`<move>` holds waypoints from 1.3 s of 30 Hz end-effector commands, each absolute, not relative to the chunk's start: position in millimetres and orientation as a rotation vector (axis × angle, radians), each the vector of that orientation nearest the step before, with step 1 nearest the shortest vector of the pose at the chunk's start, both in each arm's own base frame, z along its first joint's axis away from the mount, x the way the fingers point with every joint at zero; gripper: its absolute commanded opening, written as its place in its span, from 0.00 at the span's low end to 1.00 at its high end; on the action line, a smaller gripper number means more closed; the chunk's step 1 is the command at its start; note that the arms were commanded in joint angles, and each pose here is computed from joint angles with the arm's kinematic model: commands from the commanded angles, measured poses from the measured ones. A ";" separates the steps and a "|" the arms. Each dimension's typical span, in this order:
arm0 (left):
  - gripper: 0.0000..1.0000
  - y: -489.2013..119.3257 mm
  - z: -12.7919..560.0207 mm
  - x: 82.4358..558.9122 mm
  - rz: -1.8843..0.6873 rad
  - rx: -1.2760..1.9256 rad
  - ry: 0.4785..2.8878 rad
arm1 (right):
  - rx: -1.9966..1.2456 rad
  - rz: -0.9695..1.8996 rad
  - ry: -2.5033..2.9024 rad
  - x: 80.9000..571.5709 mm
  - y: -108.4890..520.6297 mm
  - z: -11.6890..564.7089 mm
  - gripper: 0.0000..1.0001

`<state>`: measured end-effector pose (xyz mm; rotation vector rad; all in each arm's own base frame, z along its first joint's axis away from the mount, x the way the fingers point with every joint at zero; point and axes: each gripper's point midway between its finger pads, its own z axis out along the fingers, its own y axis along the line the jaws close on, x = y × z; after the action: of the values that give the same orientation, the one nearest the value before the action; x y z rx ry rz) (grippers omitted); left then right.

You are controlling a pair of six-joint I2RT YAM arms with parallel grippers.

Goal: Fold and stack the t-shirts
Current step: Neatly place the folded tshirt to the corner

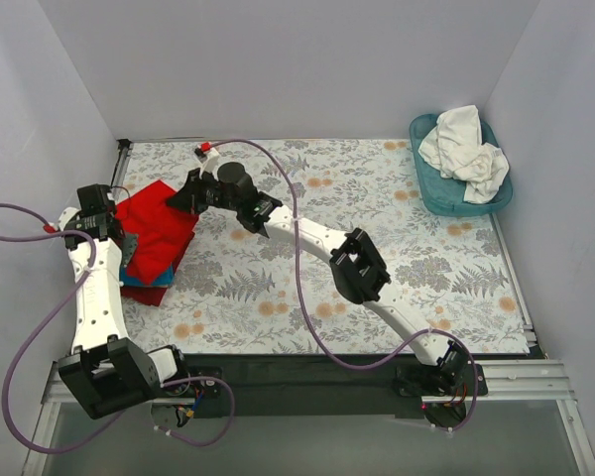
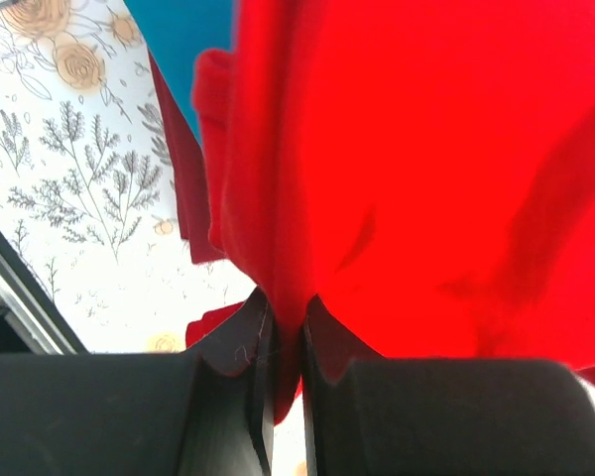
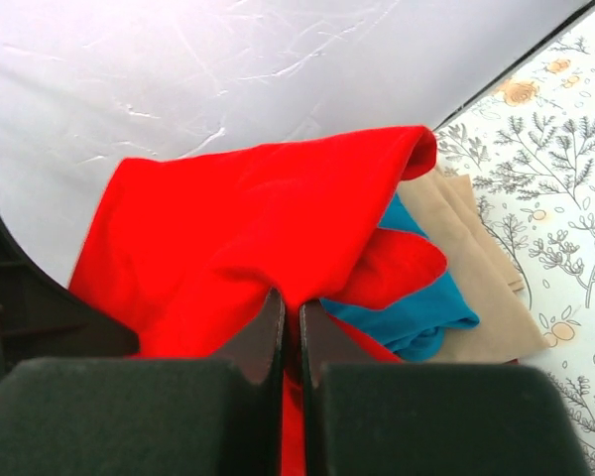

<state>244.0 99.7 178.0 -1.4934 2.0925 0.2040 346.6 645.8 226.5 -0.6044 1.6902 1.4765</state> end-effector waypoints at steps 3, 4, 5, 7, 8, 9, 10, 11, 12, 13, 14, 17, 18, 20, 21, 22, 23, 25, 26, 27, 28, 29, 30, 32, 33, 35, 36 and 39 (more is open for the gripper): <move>0.00 125.2 180.6 246.3 0.207 -1.548 2.014 | -0.493 1.521 1.522 364.6 649.9 260.2 0.01; 0.00 127.8 180.0 246.6 0.205 -1.554 2.006 | -0.485 1.528 1.513 363.7 651.6 261.5 0.01; 0.00 128.9 177.9 246.4 0.200 -1.559 2.010 | -0.475 1.531 1.521 365.5 653.3 253.7 0.01; 0.00 135.8 174.6 245.3 0.203 -1.579 2.000 | -0.448 1.539 1.506 367.0 655.1 254.2 0.01; 0.00 136.4 170.4 244.0 0.203 -1.587 2.007 | -0.446 1.539 1.506 366.6 657.1 249.4 0.01; 0.00 140.6 167.4 243.8 0.207 -1.599 2.003 | -0.436 1.536 1.505 366.9 658.3 247.7 0.01; 0.00 143.0 165.2 243.3 0.210 -1.608 2.001 | -0.435 1.540 1.499 364.5 660.0 247.7 0.01; 0.00 145.6 162.8 242.5 0.208 -1.621 2.000 | -0.434 1.538 1.502 364.6 661.3 243.3 0.01; 0.00 147.3 159.0 242.6 0.211 -1.631 2.002 | -0.433 1.536 1.505 365.1 661.5 241.0 0.01; 0.00 149.4 158.2 242.7 0.214 -1.633 1.999 | -0.437 1.539 1.505 363.8 662.6 238.7 0.01; 0.00 151.7 156.6 241.1 0.221 -1.643 1.994 | -0.443 1.539 1.510 361.7 664.0 236.4 0.01; 0.00 156.4 152.5 238.2 0.232 -1.666 1.985 | -0.458 1.537 1.512 358.5 666.2 231.6 0.01; 0.00 157.0 151.3 238.0 0.227 -1.674 1.983 | -0.464 1.536 1.520 357.9 666.6 227.0 0.01; 0.00 156.0 140.7 234.1 0.216 -1.708 1.996 | -0.470 1.533 1.527 357.4 666.6 223.8 0.01; 0.00 155.1 136.4 234.2 0.201 -1.719 2.000 | -0.476 1.530 1.534 356.9 666.6 220.0 0.01; 0.00 150.7 127.8 230.8 0.182 -1.739 2.019 | -0.477 1.527 1.538 357.0 666.6 217.7 0.01; 0.01 150.7 123.0 228.0 0.169 -1.768 2.014 | -0.479 1.522 1.542 358.0 665.9 216.1 0.01; 0.09 150.1 117.6 227.1 0.142 -1.788 2.007 | -0.485 1.519 1.547 358.1 665.2 214.0 0.08; 0.19 152.2 115.0 223.0 0.142 -1.811 1.996 | -0.487 1.516 1.549 358.1 665.0 212.8 0.29; 0.23 153.3 115.2 223.0 0.138 -1.813 1.990 | -0.496 1.508 1.548 358.0 664.6 213.7 0.40; 0.27 153.5 116.0 222.9 0.131 -1.814 1.988 | -0.502 1.501 1.546 358.5 663.4 215.7 0.54; 0.37 156.4 119.4 223.6 0.133 -1.815 1.975 | -0.505 1.495 1.543 359.3 662.1 218.6 0.65; 0.40 157.2 123.2 224.0 0.132 -1.814 1.966 | -0.518 1.483 1.543 359.8 660.9 220.1 0.81; 0.48 159.5 135.3 230.2 0.115 -1.792 1.944 | -0.515 1.467 1.533 365.5 653.9 232.1 0.95; 0.52 160.0 141.4 232.3 0.105 -1.776 1.936 | -0.513 1.458 1.528 368.0 650.7 237.8 0.97; 0.55 160.8 151.3 237.1 0.087 -1.755 1.926 | -0.517 1.430 1.529 375.7 641.2 248.0 0.98; 0.56 163.3 161.9 241.0 0.079 -1.736 1.910 | -0.518 1.418 1.531 377.9 637.6 251.7 0.98; 0.57 165.6 185.3 251.2 0.043 -1.675 1.879 | -0.525 1.380 1.565 386.2 621.9 256.2 0.98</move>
<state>237.6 160.6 143.6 -1.7743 1.9536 0.0941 376.3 644.6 172.4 -0.5281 1.7025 1.4002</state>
